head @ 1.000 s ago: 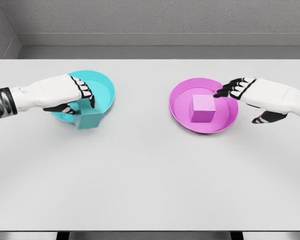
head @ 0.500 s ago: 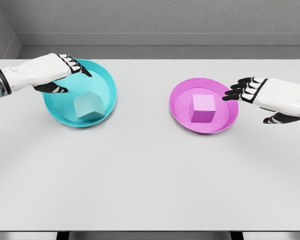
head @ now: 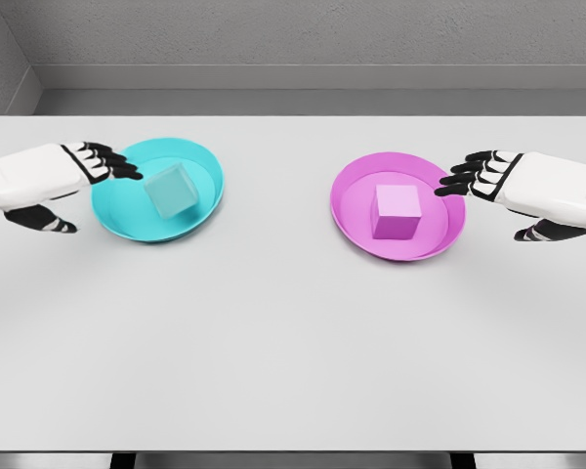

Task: Place the blocks in the corresponding plates according to their colors

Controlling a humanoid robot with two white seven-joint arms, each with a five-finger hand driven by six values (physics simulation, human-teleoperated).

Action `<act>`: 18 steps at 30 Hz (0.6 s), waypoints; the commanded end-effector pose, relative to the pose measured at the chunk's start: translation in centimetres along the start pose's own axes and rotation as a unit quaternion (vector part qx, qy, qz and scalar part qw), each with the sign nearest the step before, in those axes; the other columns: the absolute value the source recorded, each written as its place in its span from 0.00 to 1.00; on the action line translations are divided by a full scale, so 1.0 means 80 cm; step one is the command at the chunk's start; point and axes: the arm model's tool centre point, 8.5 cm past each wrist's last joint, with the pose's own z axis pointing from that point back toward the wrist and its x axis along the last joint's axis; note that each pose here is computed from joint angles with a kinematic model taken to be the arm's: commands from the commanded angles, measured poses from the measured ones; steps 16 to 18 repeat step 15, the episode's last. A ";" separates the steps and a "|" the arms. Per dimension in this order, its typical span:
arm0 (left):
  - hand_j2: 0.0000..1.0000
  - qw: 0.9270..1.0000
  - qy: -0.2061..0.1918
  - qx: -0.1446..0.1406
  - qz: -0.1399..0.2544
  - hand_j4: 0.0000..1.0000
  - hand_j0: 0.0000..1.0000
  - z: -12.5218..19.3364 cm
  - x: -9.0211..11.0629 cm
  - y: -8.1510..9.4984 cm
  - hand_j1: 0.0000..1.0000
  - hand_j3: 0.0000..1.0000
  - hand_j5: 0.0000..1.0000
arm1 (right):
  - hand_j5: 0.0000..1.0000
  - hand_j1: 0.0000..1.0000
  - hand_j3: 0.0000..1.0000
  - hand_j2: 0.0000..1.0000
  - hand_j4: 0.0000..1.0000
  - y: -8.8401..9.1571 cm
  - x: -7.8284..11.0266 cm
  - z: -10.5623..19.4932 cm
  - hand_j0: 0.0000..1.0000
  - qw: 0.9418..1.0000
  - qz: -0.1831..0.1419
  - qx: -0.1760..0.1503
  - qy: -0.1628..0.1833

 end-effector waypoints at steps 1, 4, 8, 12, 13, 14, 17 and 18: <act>1.00 1.000 0.005 -0.001 -0.007 1.00 1.00 0.015 0.000 0.011 1.00 1.00 1.00 | 1.00 1.00 1.00 1.00 1.00 -0.001 0.000 0.000 1.00 1.000 -0.002 -0.002 0.000; 1.00 1.000 0.011 -0.006 0.004 1.00 1.00 0.023 0.000 -0.002 1.00 1.00 1.00 | 1.00 1.00 1.00 1.00 1.00 -0.001 0.000 0.000 1.00 1.000 -0.002 -0.002 0.000; 1.00 1.000 0.005 -0.008 0.003 1.00 1.00 0.021 0.005 -0.002 1.00 1.00 1.00 | 1.00 1.00 1.00 1.00 1.00 -0.001 0.000 0.000 1.00 1.000 -0.002 -0.002 0.000; 1.00 1.000 0.005 -0.008 0.002 1.00 1.00 0.021 0.005 -0.002 1.00 1.00 1.00 | 1.00 1.00 1.00 1.00 1.00 -0.001 0.000 0.000 1.00 1.000 -0.002 -0.002 0.000; 1.00 1.000 0.005 -0.008 0.003 1.00 1.00 0.021 0.005 -0.002 1.00 1.00 1.00 | 1.00 1.00 1.00 1.00 1.00 0.000 0.000 0.000 1.00 1.000 -0.003 -0.001 0.000; 1.00 1.000 0.005 -0.008 0.003 1.00 1.00 0.021 0.005 -0.002 1.00 1.00 1.00 | 1.00 1.00 1.00 1.00 1.00 -0.001 0.000 0.000 1.00 1.000 -0.003 -0.002 0.000; 1.00 1.000 0.005 -0.008 0.003 1.00 1.00 0.021 0.005 -0.002 1.00 1.00 1.00 | 1.00 1.00 1.00 1.00 1.00 -0.001 0.000 0.000 1.00 1.000 -0.003 -0.002 0.000; 1.00 1.000 0.005 -0.008 0.003 1.00 1.00 0.021 0.005 -0.002 1.00 1.00 1.00 | 1.00 1.00 1.00 1.00 1.00 -0.001 0.000 0.000 1.00 1.000 -0.003 -0.002 0.000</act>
